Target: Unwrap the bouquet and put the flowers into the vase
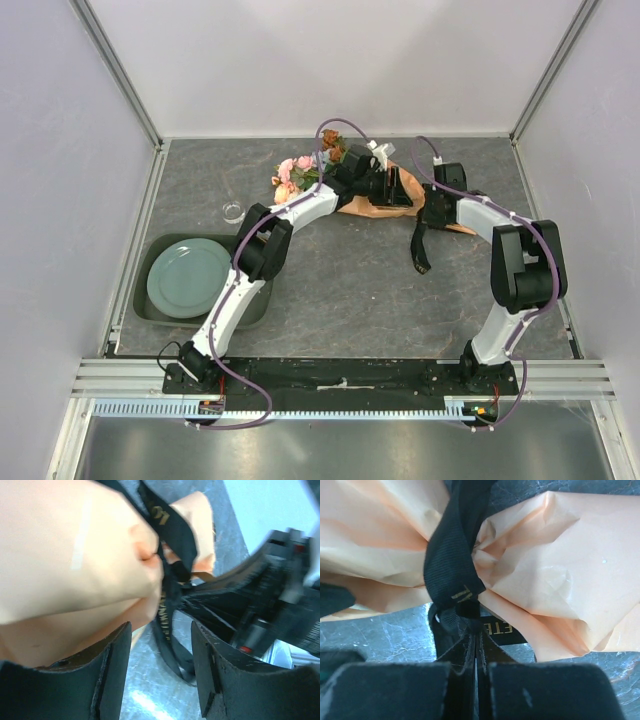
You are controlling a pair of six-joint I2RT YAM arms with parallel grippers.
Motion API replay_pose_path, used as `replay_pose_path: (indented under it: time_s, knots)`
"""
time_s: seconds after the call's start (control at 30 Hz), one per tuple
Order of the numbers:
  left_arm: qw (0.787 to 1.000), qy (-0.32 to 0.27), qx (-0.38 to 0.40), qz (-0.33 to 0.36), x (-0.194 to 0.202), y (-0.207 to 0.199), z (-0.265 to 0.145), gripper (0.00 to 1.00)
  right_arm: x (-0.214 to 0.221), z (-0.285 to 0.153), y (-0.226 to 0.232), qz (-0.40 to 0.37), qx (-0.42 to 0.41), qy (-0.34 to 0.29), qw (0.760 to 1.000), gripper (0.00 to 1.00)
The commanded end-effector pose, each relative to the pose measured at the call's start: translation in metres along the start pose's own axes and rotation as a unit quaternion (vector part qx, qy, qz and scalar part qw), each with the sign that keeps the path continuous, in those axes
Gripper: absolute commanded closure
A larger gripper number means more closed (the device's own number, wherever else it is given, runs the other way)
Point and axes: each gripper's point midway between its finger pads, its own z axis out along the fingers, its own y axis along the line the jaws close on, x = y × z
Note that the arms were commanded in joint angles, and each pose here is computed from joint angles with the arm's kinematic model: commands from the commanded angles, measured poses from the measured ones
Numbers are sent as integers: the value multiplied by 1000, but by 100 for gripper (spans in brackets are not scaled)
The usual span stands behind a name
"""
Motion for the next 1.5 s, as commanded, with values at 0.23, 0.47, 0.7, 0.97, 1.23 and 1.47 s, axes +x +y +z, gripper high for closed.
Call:
replay_pose_path:
  time_s: [0.23,0.47,0.7,0.97,1.23,1.47]
  knots:
    - [996,-4,-57,-63,12,59,7,44,-80,-88,-2,64,26,-174,982,100]
    - [994,2,-72,-86,23,78,6,46,-131,-159,-5,97,18,-271,957,100]
    - [993,9,-73,-87,29,83,6,46,-184,-268,2,113,-28,-371,921,100]
    - [994,9,-66,-92,29,81,8,46,-208,-364,18,108,-98,-418,897,100]
    - [994,14,-57,-91,29,77,6,45,-187,-396,35,96,-165,-403,895,100]
    - [995,20,-48,-89,29,72,5,43,-176,-446,29,76,-179,-439,877,100]
